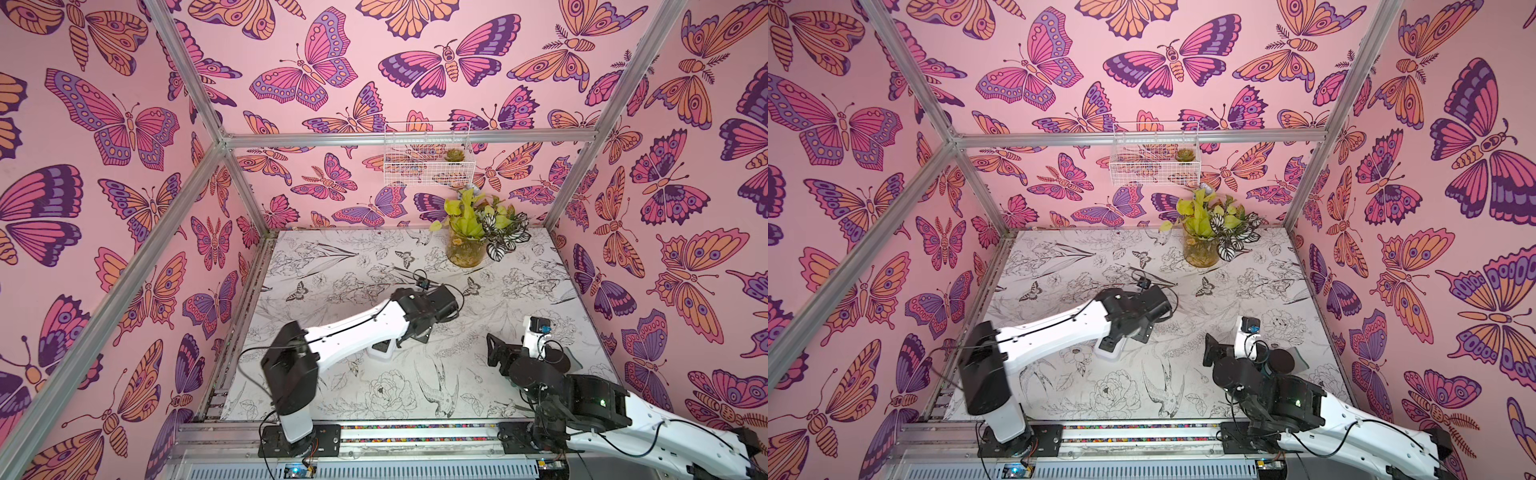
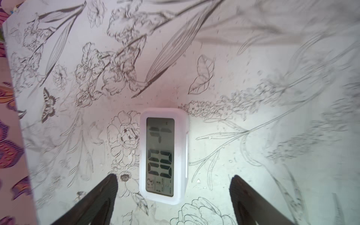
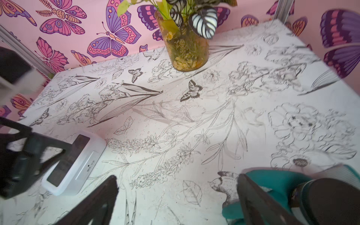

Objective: Insert the battery into the alarm
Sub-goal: Adjust the alarm at the center of the board, then reset both arms

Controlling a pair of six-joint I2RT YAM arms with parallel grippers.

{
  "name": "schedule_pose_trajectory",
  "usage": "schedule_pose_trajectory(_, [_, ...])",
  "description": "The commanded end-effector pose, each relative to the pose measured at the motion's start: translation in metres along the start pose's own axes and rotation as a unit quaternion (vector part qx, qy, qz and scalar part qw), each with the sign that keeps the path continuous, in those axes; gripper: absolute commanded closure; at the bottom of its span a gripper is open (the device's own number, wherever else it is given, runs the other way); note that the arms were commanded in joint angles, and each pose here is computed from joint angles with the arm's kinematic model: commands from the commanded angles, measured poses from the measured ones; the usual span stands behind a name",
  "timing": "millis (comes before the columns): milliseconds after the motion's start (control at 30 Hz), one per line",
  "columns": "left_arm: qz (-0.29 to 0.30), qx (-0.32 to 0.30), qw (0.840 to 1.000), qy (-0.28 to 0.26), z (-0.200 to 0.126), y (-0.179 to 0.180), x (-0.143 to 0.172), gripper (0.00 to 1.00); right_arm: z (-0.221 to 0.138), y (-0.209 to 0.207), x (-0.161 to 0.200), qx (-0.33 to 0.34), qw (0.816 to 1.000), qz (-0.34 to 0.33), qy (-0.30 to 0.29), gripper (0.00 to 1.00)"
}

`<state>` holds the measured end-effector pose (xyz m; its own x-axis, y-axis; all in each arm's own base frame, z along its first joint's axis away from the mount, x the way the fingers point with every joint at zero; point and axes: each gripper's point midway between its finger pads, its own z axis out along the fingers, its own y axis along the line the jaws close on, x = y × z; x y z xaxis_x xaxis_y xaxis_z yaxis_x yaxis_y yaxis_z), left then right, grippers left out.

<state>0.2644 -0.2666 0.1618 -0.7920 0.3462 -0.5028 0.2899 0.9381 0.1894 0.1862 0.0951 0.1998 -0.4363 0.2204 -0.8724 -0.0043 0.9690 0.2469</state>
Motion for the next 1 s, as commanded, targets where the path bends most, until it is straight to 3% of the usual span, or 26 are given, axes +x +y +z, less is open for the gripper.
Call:
schedule_pose_trajectory(0, [-0.062, 0.074, 0.992, -0.083, -0.011, 0.013, -0.025, 0.01, -0.001, -0.004, -0.033, 0.042, 0.996, -0.006, -0.073, 0.01])
schedule_pose_trajectory(167, [-0.139, 0.084, 0.967, -0.196, -0.028, 0.087, -0.028, 0.0, 0.009, 0.024, -0.05, 0.054, 0.983, -0.123, -0.128, 0.01])
schedule_pose_trajectory(300, [-0.208, -0.02, 0.947, -0.243, -0.029, 0.163, -0.017, 0.0, 0.031, 0.03, -0.057, 0.088, 0.972, -0.167, -0.143, 0.01])
schedule_pose_trajectory(500, [-0.247, -0.159, 0.927, -0.233, 0.002, 0.24, 0.013, 0.0, 0.097, -0.019, -0.062, 0.117, 0.987, -0.083, -0.078, 0.01])
schedule_pose_trajectory(600, [-0.282, -0.256, 0.902, -0.205, 0.017, 0.292, 0.036, 0.0, 0.119, -0.054, -0.069, 0.132, 0.988, -0.03, -0.08, 0.01])
schedule_pose_trajectory(700, [-0.319, -0.272, 0.888, -0.188, 0.032, 0.319, 0.053, 0.0, 0.125, -0.096, -0.079, 0.19, 0.977, 0.006, -0.1, 0.01])
schedule_pose_trajectory(833, [-0.317, -0.302, 0.878, -0.195, 0.045, 0.331, 0.067, 0.0, 0.127, -0.138, -0.073, 0.282, 0.954, -0.029, -0.094, 0.01])
schedule_pose_trajectory(967, [-0.273, -0.334, 0.871, -0.233, 0.06, 0.335, 0.071, 0.0, 0.145, -0.132, -0.055, 0.249, 0.961, -0.084, -0.081, 0.01])
